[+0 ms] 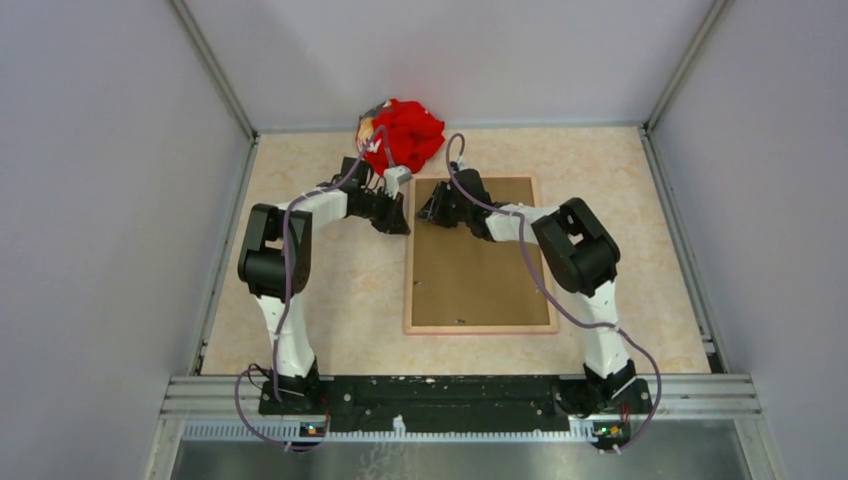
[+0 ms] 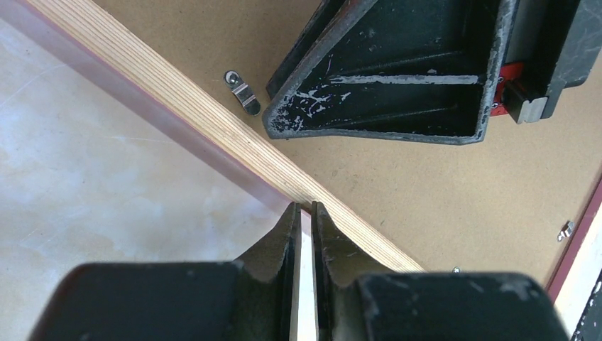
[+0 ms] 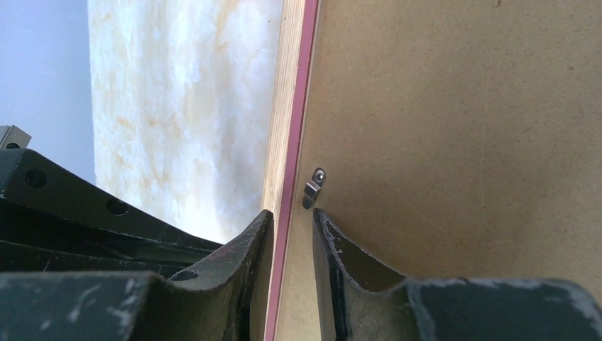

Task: Put the photo into the frame
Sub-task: Install the photo frame at the center of the board.

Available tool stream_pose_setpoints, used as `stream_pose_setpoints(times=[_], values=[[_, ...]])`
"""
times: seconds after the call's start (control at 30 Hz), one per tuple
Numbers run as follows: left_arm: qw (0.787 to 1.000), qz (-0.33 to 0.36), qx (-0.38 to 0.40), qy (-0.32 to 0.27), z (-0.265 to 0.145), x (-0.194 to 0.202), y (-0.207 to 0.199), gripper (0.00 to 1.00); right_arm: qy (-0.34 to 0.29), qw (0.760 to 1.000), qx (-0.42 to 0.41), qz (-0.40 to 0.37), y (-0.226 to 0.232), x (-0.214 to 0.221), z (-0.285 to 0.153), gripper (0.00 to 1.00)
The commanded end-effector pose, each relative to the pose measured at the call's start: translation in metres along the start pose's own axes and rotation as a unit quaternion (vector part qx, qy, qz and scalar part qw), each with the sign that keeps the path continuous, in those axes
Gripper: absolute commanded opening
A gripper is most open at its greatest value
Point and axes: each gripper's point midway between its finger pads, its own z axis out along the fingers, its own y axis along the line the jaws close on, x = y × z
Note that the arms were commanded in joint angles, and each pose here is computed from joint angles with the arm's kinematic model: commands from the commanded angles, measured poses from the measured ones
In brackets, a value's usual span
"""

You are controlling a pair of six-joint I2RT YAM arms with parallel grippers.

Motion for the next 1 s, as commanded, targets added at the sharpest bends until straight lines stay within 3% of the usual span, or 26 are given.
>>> stream_pose_setpoints(times=[0.0, 0.97], values=[[1.0, 0.002, 0.009, 0.012, 0.002, 0.01, -0.009, 0.14, 0.005, 1.0, 0.0, 0.004, -0.001, -0.001, 0.006, 0.27], [1.0, 0.013, 0.018, 0.013, -0.002, 0.011, -0.015, 0.14, 0.015, 1.0, -0.018, 0.013, 0.001, -0.005, 0.02, 0.24]])
